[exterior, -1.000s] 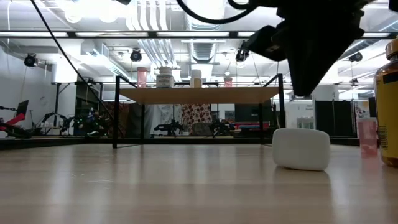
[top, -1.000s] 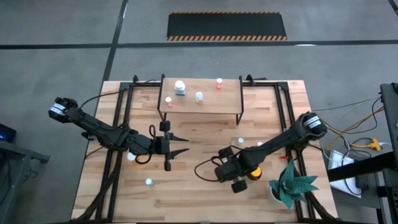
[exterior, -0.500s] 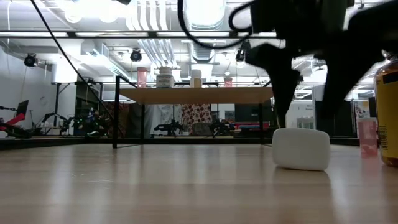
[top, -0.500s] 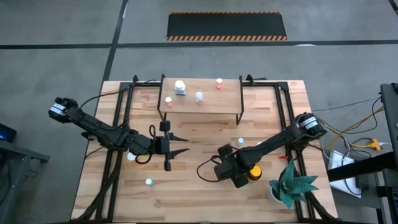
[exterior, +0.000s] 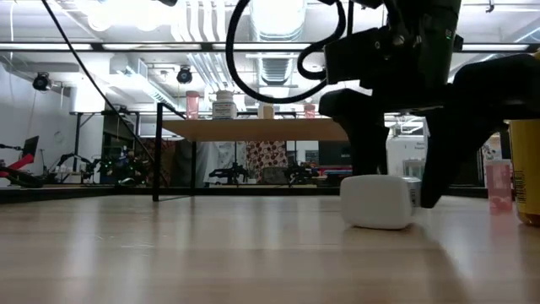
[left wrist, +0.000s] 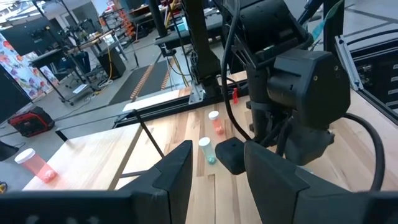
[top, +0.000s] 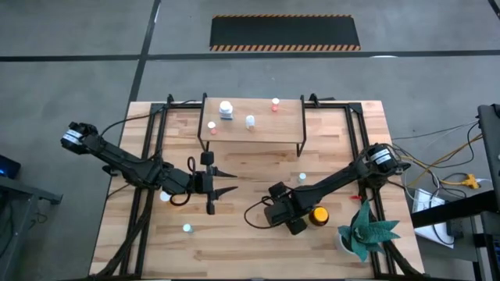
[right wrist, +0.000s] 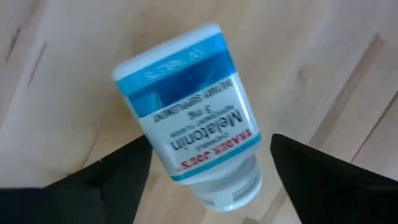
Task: Pick and place medicine bottles onto shelf by color
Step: Put the white and blue blue pill bottle on the shelf
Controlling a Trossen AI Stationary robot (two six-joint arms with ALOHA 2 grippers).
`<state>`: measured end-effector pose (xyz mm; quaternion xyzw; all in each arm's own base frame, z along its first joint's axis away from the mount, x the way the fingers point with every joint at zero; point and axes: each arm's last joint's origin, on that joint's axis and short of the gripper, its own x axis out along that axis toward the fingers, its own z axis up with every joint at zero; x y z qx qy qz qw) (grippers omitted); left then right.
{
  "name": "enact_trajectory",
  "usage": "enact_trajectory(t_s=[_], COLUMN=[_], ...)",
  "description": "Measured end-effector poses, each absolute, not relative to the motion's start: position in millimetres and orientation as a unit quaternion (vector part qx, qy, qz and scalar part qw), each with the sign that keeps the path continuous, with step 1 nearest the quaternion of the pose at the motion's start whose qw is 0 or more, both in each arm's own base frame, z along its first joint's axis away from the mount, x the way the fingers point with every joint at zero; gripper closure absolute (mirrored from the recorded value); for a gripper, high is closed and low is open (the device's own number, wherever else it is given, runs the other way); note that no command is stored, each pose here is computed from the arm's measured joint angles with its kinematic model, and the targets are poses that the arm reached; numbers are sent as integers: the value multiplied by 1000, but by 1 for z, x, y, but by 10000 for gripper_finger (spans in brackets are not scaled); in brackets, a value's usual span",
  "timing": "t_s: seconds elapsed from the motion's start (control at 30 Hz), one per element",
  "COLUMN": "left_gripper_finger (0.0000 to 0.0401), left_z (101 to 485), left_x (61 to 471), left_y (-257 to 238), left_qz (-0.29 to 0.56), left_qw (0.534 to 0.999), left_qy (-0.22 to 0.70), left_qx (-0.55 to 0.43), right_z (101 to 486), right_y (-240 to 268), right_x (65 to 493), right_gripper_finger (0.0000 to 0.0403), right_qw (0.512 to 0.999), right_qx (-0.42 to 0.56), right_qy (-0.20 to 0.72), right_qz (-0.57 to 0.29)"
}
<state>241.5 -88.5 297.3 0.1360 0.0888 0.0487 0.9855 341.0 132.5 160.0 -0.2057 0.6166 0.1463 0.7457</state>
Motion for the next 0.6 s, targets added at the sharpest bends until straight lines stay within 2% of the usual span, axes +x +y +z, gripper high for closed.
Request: enact_trajectory(t_s=[0.3,0.4,0.6], left_gripper_finger=[273,273,273], left_z=[298,298,286], left_x=[242,242,244], left_y=[-89,-89,-90], left_qz=[49,46,52], left_qw=[986,987,992], left_qy=[87,86,100], left_qx=[135,125,64], right_z=[159,163,191], right_y=[128,128,123], right_x=[345,347,351], right_gripper_finger=[192,204,214], right_qw=[754,758,754], right_qx=[-209,-221,-325], right_qy=[603,596,563], right_qz=[153,148,92])
